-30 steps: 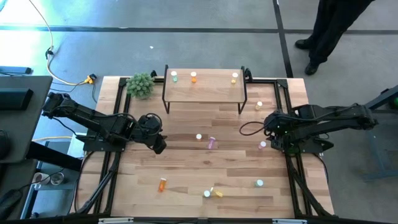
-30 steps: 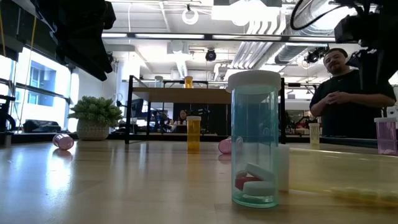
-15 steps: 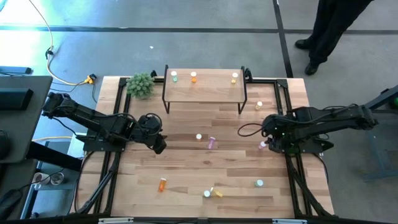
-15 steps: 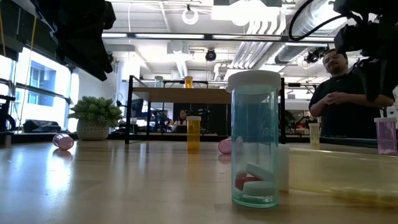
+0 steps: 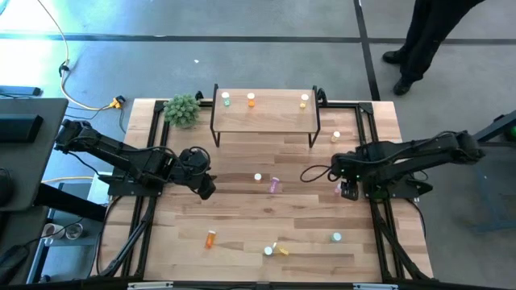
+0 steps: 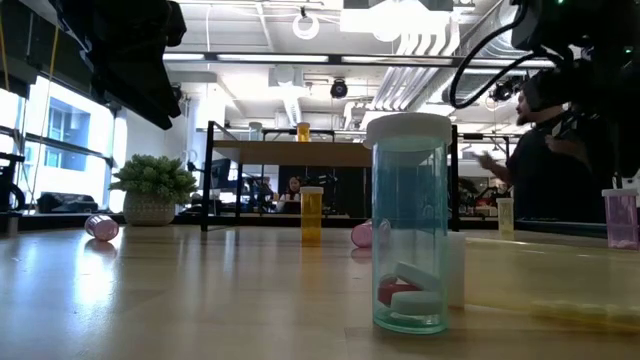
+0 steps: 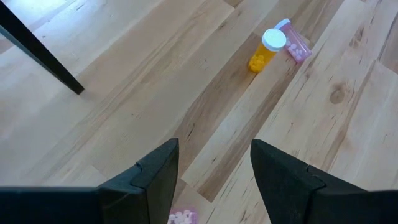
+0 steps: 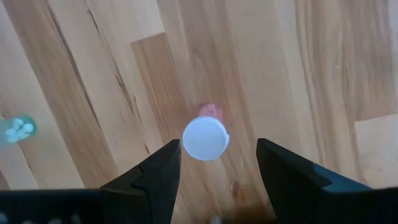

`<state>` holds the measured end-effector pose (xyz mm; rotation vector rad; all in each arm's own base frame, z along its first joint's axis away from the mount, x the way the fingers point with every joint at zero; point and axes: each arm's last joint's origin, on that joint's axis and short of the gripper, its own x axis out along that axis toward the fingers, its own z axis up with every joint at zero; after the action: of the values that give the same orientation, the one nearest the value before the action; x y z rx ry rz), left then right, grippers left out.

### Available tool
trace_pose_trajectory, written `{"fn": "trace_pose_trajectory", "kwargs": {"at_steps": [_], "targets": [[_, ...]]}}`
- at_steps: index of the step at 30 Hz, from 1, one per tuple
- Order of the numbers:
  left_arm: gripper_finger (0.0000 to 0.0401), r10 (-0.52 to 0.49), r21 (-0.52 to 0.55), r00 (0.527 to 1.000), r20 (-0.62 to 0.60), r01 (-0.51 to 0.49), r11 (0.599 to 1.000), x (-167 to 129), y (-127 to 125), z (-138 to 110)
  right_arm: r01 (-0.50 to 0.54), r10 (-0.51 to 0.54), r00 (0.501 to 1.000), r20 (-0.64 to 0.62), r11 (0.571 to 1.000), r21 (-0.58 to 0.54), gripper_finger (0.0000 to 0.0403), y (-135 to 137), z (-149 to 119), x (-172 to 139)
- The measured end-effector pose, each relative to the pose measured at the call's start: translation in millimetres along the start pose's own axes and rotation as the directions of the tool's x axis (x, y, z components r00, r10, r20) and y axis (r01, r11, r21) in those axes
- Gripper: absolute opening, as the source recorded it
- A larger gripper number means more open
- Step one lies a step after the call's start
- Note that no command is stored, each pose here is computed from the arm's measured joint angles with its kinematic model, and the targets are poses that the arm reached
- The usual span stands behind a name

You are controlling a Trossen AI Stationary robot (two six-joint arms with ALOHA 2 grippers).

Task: Pick and place medicine bottles onto shelf by color
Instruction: Put the right purple pill bottle on the shelf

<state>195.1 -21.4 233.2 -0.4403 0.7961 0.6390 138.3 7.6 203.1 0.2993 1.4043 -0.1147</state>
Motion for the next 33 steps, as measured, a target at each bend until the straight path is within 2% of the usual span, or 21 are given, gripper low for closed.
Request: {"fn": "trace_pose_trajectory", "kwargs": {"at_steps": [13,19,33], "targets": [[0.0188,0.004,0.002,1.0,0.005,-0.004,1.0,0.0,0.1,0.1,-0.005,0.005,0.999,-0.046,1.0,0.004,0.0201,1.9,6.6,8.9],[0.0188,0.005,0.002,1.0,0.005,-0.005,1.0,0.0,0.2,0.1,-0.003,0.001,0.998,-0.07,1.0,-0.03,0.0201,8.6,7.5,14.0],[0.0188,0.016,0.002,1.0,0.017,-0.016,1.0,0.0,0.4,0.4,0.088,-0.089,0.995,-0.045,0.996,-0.024,0.0192,18.3,7.7,19.2]]}}
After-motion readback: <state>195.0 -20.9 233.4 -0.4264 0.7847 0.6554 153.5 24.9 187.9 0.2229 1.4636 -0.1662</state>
